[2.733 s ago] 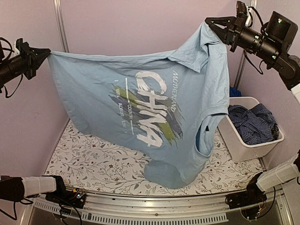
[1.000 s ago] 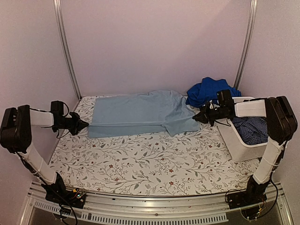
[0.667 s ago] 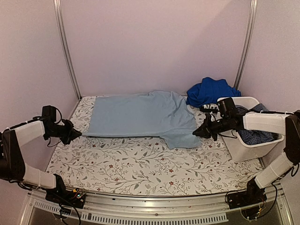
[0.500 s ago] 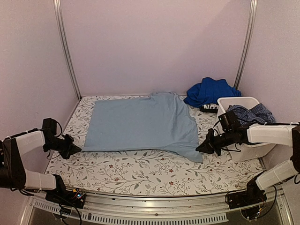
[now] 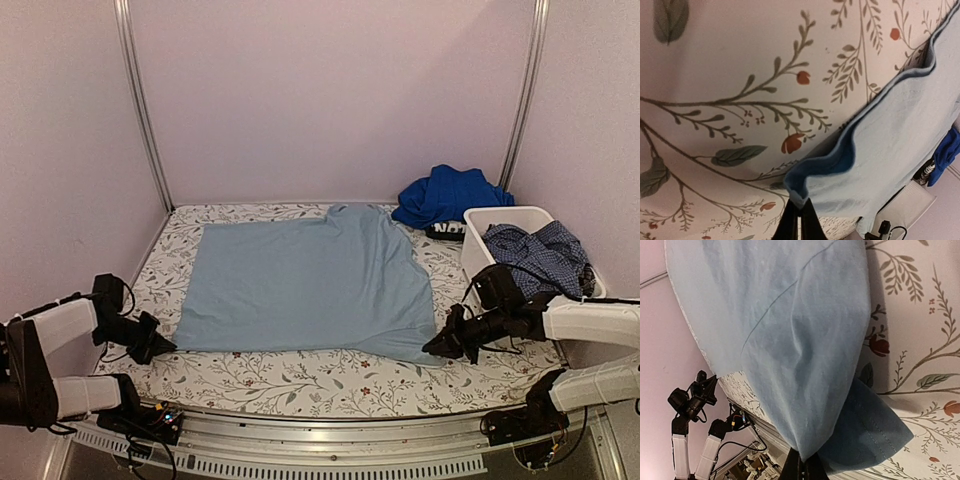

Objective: Fold and stack the mixed laundry pile
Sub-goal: Flatten out the flattened T-shirt at the center of the board, then fold the flattened T-shirt at the center of the board.

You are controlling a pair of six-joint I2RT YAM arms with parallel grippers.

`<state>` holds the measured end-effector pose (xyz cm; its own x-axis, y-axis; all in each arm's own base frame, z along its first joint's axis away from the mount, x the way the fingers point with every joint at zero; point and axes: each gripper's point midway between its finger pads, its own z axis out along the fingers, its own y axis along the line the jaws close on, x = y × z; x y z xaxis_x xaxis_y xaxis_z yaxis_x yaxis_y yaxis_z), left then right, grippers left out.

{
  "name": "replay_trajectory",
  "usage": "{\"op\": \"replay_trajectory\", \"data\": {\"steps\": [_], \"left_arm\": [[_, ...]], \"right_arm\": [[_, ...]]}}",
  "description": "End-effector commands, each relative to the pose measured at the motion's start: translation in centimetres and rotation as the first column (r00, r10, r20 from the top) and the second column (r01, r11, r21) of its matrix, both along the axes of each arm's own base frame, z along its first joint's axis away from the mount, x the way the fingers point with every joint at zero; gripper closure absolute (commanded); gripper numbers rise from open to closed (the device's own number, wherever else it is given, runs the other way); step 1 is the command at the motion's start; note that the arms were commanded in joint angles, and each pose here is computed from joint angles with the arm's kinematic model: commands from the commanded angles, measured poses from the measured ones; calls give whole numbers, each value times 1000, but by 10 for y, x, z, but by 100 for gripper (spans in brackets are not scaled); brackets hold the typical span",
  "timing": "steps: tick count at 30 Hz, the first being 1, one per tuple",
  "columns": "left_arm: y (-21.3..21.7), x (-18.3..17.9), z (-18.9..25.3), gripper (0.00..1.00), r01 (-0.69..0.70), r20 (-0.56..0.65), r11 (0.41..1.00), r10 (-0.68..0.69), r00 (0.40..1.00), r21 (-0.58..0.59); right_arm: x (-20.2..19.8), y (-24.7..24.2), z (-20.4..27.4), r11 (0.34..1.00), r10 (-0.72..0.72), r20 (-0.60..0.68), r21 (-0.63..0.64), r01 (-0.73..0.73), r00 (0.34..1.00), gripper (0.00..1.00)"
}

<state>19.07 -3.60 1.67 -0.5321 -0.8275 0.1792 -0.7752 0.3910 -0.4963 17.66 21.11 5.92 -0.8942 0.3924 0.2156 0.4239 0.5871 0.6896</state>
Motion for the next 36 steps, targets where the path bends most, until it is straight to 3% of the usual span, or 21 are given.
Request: {"op": "replay_trajectory", "data": {"steps": [1,11,21,33,34,36], "left_arm": [[8,9,20,100,-4,6,999,3,1000,37],[19,52,53,100,-60,59,998,59,996,17],[29,111,60,100,-50,80,999,50,996,0],[16,176,15,98,58,18,998,-58,998,-18],[15,178,11,96,66,15,998,-66,998,-22],[14,185,7,86,84,27,996,-83,996,-22]], "right_arm": [[17,8,26,999,-28,54,20,27,998,100],[58,21,56,994,-94,123,66,86,988,100],[142,26,68,995,-78,161,81,66,984,100],[228,28,35,999,-15,141,51,8,990,100],[234,30,38,998,-8,155,60,-2,988,99],[243,31,37,998,2,170,62,-13,985,83]]}}
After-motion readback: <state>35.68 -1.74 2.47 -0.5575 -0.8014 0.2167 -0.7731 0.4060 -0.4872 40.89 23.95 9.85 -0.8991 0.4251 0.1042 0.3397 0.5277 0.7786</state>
